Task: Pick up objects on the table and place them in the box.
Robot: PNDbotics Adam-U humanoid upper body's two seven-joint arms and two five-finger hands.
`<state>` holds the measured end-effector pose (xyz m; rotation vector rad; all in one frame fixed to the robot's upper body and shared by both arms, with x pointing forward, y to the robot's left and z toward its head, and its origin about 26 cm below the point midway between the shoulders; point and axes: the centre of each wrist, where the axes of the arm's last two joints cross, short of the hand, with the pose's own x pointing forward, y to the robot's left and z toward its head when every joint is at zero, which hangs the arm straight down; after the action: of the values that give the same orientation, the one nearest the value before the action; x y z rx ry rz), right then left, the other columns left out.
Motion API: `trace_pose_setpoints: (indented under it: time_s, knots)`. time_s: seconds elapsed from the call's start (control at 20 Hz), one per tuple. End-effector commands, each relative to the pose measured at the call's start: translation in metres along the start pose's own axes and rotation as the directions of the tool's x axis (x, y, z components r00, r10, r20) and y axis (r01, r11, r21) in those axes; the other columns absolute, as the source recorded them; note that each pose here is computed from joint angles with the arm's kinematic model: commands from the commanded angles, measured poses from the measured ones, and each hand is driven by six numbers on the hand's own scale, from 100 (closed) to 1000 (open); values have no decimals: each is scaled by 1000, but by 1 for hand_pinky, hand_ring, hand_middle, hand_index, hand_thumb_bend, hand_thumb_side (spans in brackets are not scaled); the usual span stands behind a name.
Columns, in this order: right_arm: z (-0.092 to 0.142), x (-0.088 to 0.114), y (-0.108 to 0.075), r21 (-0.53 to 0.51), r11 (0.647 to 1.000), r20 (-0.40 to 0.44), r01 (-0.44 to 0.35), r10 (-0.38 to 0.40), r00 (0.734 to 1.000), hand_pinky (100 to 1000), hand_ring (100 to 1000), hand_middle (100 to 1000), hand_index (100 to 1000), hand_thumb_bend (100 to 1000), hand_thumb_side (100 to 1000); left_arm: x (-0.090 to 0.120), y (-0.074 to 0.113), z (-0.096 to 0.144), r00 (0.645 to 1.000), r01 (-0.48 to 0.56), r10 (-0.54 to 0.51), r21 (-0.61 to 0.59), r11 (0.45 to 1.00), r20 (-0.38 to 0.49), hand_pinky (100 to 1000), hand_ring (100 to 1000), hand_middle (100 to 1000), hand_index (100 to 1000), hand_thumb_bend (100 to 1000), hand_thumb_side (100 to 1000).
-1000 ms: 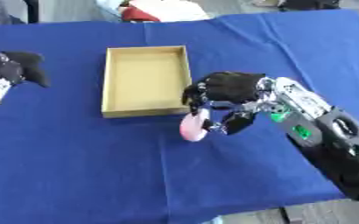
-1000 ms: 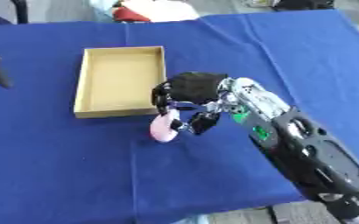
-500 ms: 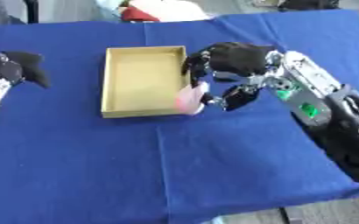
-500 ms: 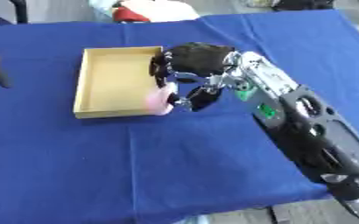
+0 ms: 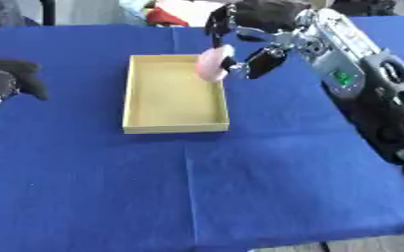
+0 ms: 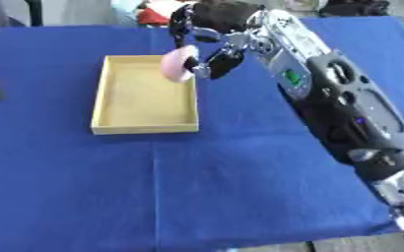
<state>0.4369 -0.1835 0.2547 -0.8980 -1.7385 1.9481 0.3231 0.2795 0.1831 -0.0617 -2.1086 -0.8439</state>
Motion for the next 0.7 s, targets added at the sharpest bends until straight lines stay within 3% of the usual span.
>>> trace_pose_setpoints:
  time_s: [0.05, 0.3, 0.45, 0.6, 0.65, 0.7]
  knots:
    - [-9, -14, 3, -14, 1000, -75, -1, 0, 997, 735, 760, 762, 484, 100, 100, 10, 2, -8, 999, 9, -8, -17, 1000, 46, 718, 594, 566, 781, 100, 772]
    - [-26, -24, 36, 7, 1000, -171, 29, -28, 985, 730, 758, 764, 549, 100, 100, 15, -1, -15, 997, 0, 3, -41, 999, 73, 718, 594, 566, 781, 100, 772]
    - [-35, -23, 45, 6, 1000, -194, 7, -5, 981, 747, 772, 779, 746, 100, 134, 16, -1, -17, 997, -1, 5, -48, 999, 79, 718, 594, 565, 781, 100, 771]
    - [-42, -18, 44, 5, 999, -198, -49, 49, 979, 765, 790, 799, 897, 282, 461, 16, -1, -17, 997, -2, 6, -49, 999, 80, 718, 594, 565, 782, 100, 773]
    - [-44, -16, 42, 0, 998, -198, -67, 65, 978, 765, 790, 798, 900, 290, 471, 16, -2, -17, 997, -3, 7, -50, 999, 80, 718, 594, 565, 782, 100, 773]
    - [-45, -15, 40, -5, 997, -199, -81, 78, 977, 772, 796, 805, 928, 395, 575, 16, -2, -17, 997, -4, 8, -50, 999, 80, 718, 594, 565, 781, 100, 774]
